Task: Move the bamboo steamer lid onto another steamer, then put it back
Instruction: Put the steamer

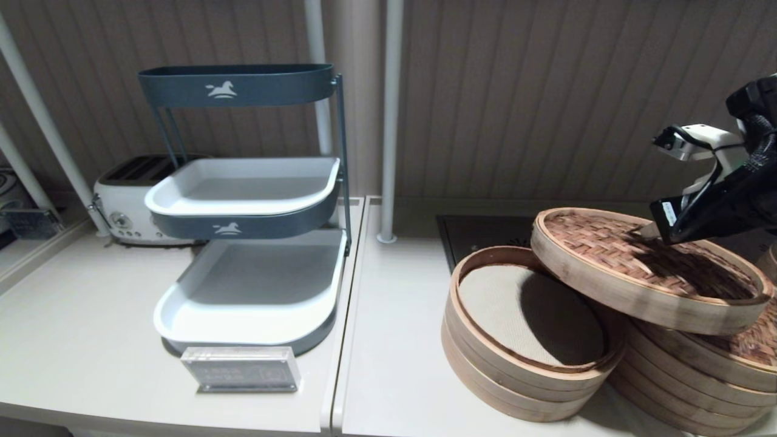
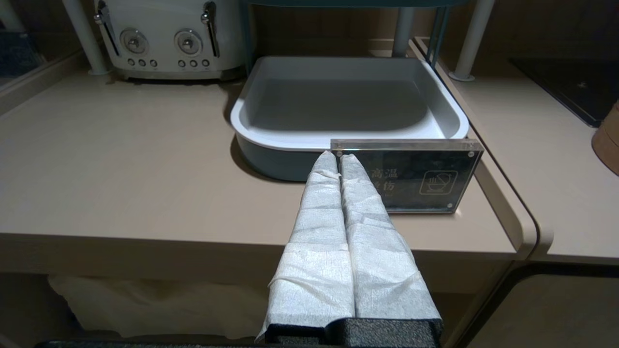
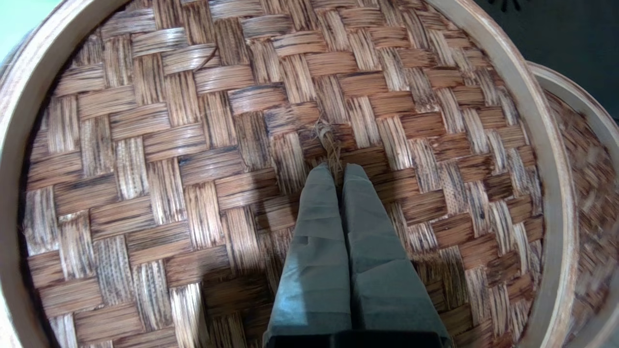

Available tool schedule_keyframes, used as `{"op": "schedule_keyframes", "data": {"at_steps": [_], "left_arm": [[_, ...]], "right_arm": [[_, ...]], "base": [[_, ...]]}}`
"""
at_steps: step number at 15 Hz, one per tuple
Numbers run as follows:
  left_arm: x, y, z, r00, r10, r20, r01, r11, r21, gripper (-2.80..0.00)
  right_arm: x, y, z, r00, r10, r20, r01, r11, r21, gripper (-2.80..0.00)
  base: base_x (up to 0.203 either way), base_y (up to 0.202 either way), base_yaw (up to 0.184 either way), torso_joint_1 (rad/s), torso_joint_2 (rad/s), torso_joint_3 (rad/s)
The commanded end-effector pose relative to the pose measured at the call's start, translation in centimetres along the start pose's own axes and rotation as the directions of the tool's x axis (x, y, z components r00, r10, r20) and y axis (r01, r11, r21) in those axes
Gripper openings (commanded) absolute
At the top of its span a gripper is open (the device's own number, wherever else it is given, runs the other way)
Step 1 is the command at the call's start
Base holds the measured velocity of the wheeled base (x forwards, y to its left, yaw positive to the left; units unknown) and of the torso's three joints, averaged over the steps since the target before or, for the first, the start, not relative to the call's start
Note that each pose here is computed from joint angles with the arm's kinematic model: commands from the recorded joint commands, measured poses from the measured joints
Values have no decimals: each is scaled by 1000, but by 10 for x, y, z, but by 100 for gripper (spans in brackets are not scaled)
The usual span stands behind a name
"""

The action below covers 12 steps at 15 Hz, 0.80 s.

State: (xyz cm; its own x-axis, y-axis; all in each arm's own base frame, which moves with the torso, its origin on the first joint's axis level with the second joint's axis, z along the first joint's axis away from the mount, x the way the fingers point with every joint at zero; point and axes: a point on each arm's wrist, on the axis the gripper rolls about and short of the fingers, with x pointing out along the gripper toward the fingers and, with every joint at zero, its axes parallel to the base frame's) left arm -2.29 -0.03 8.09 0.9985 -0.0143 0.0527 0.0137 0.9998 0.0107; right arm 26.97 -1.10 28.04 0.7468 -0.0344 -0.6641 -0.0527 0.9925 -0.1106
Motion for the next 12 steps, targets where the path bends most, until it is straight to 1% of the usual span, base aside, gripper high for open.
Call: {"op": "schedule_keyframes", "data": {"at_steps": [1, 4, 9, 12], "left_arm": [[2, 0, -8, 1000, 0, -24, 0, 1000, -1, -280], [1, 0, -8, 1000, 0, -24, 0, 1000, -1, -280], [2, 0, -8, 1000, 0, -25, 0, 1000, -1, -280], [2, 0, -8, 1000, 0, -25, 0, 1000, -1, -280]], "right_arm": [[-2, -8, -3, 1000, -23, -5, 23, 1000, 20, -280], [0, -23, -8, 999, -39, -21, 40, 997, 59, -280], [2, -51, -13, 998, -66, -15, 68, 990, 127, -280], [2, -62, -15, 997, -72, -16, 74, 985, 155, -280]], "base": [[0, 0, 0, 0, 0, 0], [0, 0, 0, 0, 0, 0], [0, 0, 0, 0, 0, 0], [0, 0, 0, 0, 0, 0]]}}
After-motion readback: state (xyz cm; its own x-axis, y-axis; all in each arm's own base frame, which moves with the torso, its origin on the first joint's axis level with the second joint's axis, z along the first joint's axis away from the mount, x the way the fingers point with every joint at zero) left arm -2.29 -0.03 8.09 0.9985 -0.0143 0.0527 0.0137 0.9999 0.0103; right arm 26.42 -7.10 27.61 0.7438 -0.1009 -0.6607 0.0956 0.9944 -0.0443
